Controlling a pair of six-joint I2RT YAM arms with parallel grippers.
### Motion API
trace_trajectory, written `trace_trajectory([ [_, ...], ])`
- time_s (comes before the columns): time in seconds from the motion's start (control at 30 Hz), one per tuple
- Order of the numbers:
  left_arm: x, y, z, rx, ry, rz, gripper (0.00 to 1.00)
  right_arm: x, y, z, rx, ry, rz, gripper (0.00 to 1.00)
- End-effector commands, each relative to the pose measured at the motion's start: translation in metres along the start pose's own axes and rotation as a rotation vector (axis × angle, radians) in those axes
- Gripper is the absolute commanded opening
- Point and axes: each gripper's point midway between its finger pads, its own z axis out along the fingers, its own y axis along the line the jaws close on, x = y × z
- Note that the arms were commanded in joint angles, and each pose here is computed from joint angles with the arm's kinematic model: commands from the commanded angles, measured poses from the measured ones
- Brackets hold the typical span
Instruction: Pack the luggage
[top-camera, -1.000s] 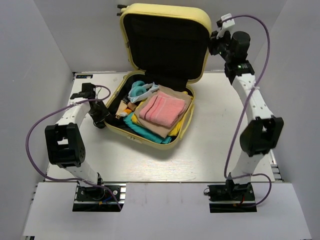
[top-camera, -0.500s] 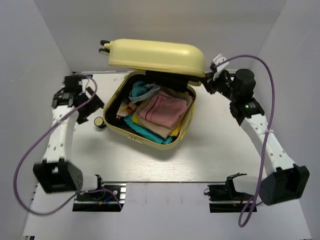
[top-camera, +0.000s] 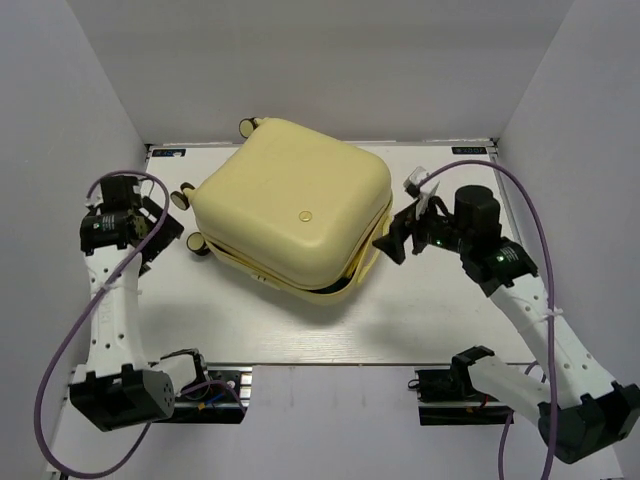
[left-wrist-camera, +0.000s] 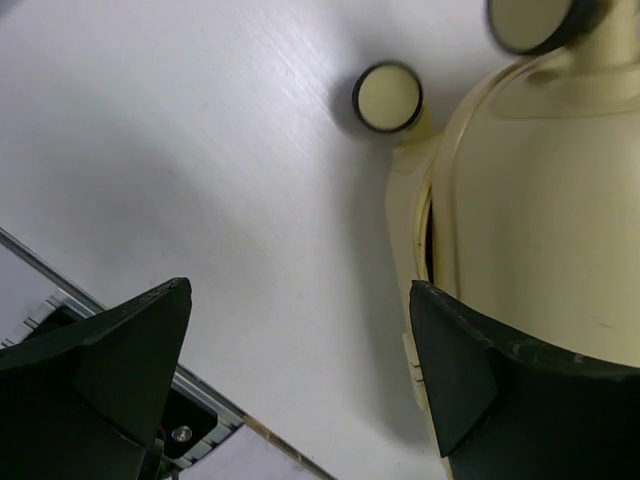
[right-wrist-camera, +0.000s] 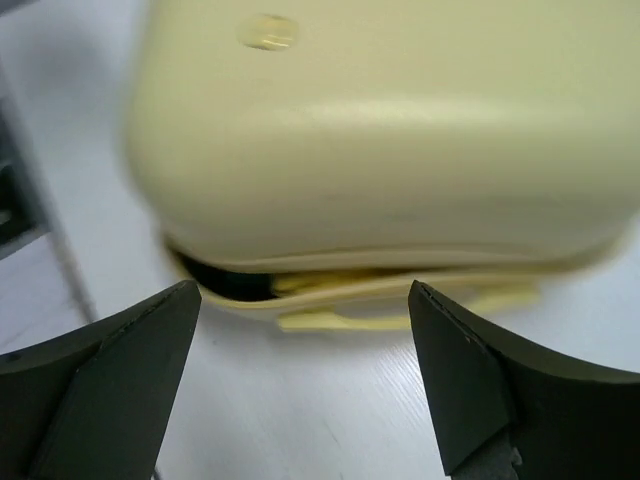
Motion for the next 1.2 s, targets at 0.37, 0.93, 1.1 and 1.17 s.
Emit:
trace_trajectory([
  [0.37, 0.088, -0.004, 0.077, -0.007, 0.36, 0.055, 0.67, 0.074, -0.244, -0.011, 1.019, 0.294, 0.473, 0.68],
  [0.93, 0.105, -0.058, 0.164, -0.061, 0.56, 0.148, 0.34, 0.096, -0.305, 0.126, 0.356, 0.143, 0.481, 0.78],
  [1.1, 0.073, -0.107, 0.199, 0.032, 0.523, 0.218, 0.3, 0.111, -0.27, 0.147, 0.16, 0.104, 0.457, 0.78],
  [1.17, 0.061, -0.137, 0.208, 0.136, 0.498, 0.301, 0.3, 0.12, -0.245, 0.148, 0.108, 0.091, 0.447, 0.75],
])
